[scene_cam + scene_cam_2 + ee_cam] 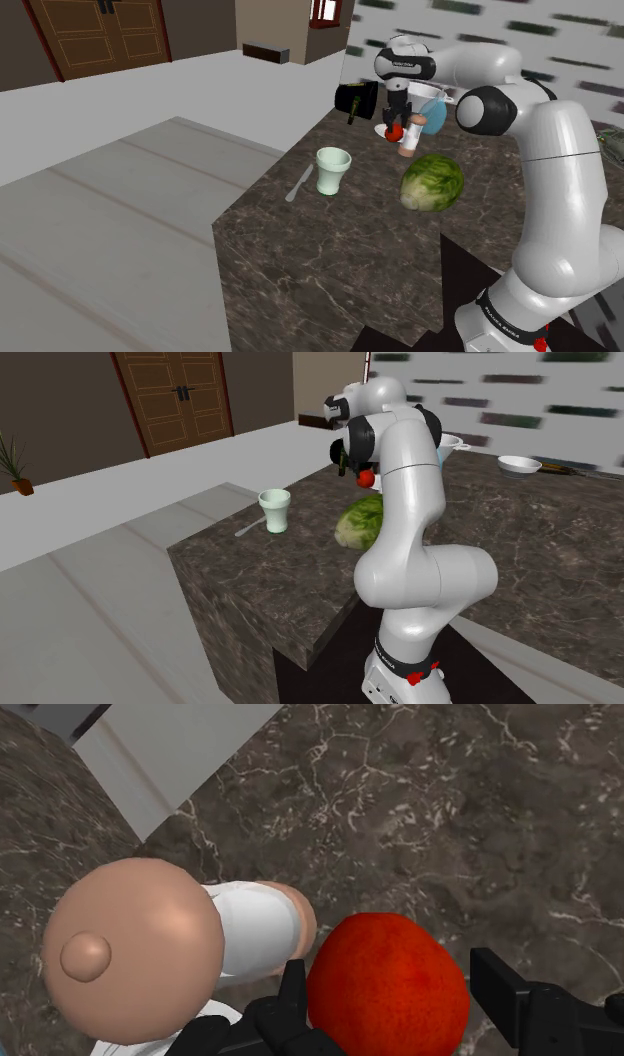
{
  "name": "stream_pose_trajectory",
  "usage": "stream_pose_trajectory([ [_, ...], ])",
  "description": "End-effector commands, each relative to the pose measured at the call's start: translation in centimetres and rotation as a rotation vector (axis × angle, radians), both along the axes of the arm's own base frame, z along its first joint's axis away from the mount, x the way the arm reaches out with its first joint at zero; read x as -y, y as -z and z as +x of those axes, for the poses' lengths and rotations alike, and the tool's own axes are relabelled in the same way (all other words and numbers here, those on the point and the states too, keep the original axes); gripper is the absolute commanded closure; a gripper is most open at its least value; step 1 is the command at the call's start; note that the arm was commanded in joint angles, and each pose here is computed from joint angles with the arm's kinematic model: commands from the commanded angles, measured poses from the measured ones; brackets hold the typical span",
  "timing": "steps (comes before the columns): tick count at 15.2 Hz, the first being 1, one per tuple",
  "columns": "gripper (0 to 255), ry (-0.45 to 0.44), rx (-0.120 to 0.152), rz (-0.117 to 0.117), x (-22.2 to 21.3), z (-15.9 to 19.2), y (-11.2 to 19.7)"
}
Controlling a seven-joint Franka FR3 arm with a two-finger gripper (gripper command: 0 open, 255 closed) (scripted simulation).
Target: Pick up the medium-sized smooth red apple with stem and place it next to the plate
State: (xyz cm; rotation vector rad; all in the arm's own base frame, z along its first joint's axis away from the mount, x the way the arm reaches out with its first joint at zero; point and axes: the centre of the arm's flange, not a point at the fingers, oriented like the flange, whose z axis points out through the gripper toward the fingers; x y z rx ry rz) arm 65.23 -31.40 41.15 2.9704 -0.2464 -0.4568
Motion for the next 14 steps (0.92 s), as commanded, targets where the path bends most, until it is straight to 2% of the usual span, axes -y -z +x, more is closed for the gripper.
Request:
stream_pose_trajectory([
  [1, 255, 0.000, 0.001, 0.000, -0.1, 0.0, 1.1],
  [11, 255, 0.000, 0.001, 0.000, -0.1, 0.0, 6.5],
  [14, 255, 0.000, 0.001, 0.000, -0.1, 0.0, 6.5],
])
